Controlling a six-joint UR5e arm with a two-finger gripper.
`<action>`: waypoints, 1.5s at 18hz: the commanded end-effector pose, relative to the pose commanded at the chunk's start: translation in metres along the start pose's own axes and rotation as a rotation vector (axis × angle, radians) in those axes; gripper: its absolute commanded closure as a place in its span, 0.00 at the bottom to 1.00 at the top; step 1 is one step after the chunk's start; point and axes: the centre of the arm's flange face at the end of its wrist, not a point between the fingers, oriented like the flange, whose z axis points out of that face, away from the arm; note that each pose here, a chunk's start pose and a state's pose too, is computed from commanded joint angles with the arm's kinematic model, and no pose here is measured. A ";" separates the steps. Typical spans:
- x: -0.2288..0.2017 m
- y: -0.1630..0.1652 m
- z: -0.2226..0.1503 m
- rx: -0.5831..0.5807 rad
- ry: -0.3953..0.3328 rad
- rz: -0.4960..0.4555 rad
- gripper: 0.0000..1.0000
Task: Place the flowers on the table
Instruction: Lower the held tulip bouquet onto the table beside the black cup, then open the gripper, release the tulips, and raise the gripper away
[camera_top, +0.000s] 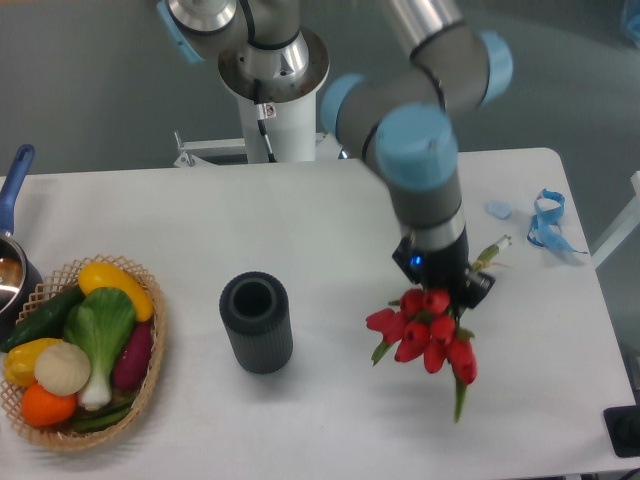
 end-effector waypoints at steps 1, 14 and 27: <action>-0.002 -0.005 0.009 0.000 0.008 0.004 0.59; -0.008 -0.030 0.039 0.007 0.022 0.020 0.00; -0.071 0.107 -0.115 0.269 -0.094 -0.019 0.00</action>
